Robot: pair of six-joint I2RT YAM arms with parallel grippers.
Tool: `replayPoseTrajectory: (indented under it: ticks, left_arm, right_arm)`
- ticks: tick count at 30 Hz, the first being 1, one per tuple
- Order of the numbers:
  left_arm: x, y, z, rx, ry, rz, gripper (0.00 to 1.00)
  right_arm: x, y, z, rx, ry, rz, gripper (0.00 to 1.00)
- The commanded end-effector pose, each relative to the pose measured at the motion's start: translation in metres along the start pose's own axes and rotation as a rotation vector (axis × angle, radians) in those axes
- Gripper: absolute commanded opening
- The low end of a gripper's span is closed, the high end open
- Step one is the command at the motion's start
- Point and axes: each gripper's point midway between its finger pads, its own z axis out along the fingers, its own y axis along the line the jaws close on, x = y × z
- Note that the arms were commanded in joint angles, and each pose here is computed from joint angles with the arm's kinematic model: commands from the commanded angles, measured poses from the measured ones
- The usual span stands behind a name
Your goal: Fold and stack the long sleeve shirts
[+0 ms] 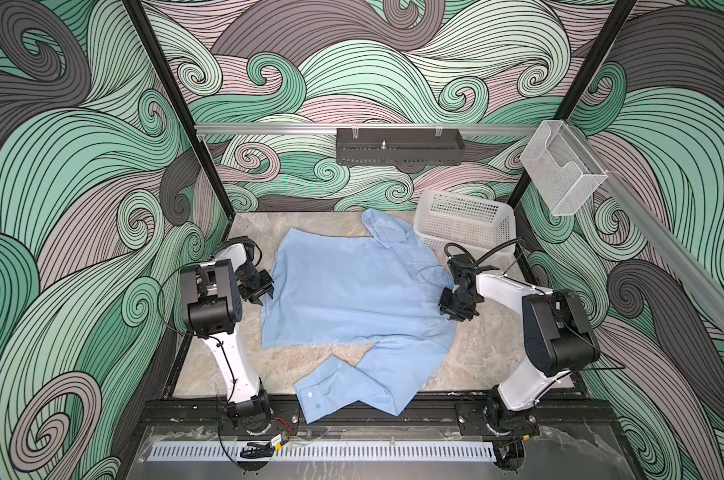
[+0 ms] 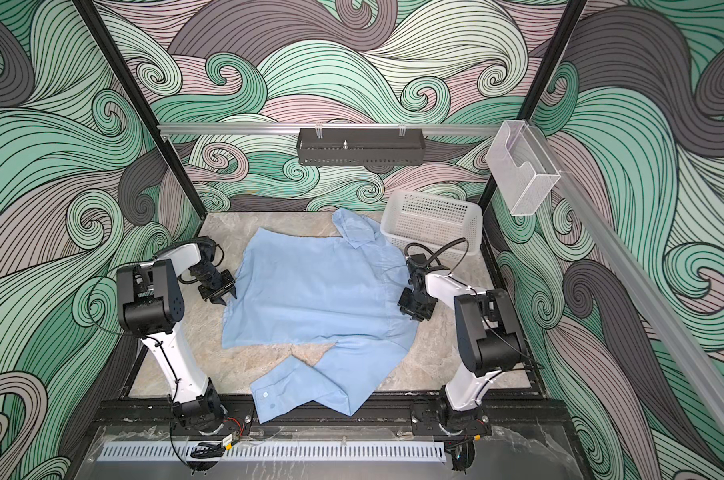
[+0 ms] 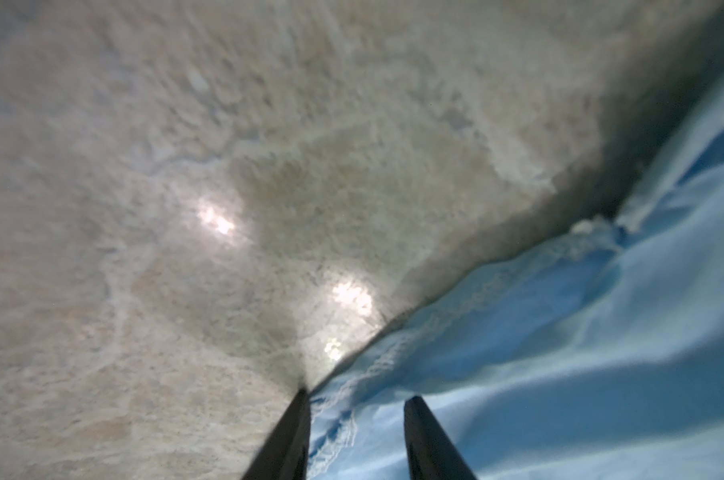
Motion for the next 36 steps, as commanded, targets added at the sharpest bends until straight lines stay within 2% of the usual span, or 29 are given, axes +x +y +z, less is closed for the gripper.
replayPoseTrajectory:
  ticks: [1, 9, 14, 19, 21, 23, 27, 30, 34, 35, 36]
  left_arm:
    - [0.001, -0.004, 0.002, -0.004, 0.026, 0.014, 0.30]
    - [-0.002, 0.002, -0.006, -0.041, -0.008, 0.016, 0.00]
    - [-0.010, 0.032, -0.038, -0.168, -0.115, -0.011, 0.00]
    - [-0.013, 0.047, -0.042, -0.215, -0.104, -0.034, 0.00]
    - [-0.011, 0.044, -0.036, -0.197, -0.075, -0.032, 0.09]
    - [-0.008, 0.037, -0.032, -0.156, -0.053, -0.031, 0.28]
    - [-0.008, 0.016, -0.052, -0.039, -0.098, -0.023, 0.50]
    - [0.003, -0.003, -0.074, 0.058, -0.117, -0.011, 0.53]
    - [0.043, -0.010, -0.081, 0.179, -0.085, -0.065, 0.53]
    - [0.053, -0.009, -0.084, 0.203, -0.095, -0.080, 0.56]
    - [0.063, -0.006, -0.085, 0.223, -0.105, -0.102, 0.62]
  right_arm:
    - [0.009, -0.019, 0.002, 0.070, 0.020, 0.004, 0.33]
    - [0.009, -0.022, 0.002, 0.070, 0.022, 0.011, 0.33]
    - [0.011, -0.029, 0.002, 0.086, 0.020, 0.017, 0.33]
    - [0.012, -0.033, 0.005, 0.095, 0.028, 0.021, 0.32]
    - [0.012, -0.032, 0.005, 0.091, 0.031, 0.023, 0.32]
    - [0.011, -0.030, 0.002, 0.081, 0.026, 0.023, 0.32]
    - [0.010, -0.020, -0.009, 0.034, 0.008, -0.003, 0.33]
    - [0.010, -0.015, -0.024, 0.015, -0.015, -0.029, 0.37]
    - [0.013, -0.019, -0.043, 0.013, -0.054, -0.009, 0.46]
    - [0.015, -0.020, -0.047, 0.003, -0.061, 0.005, 0.50]
    - [0.017, -0.021, -0.051, -0.012, -0.071, 0.024, 0.54]
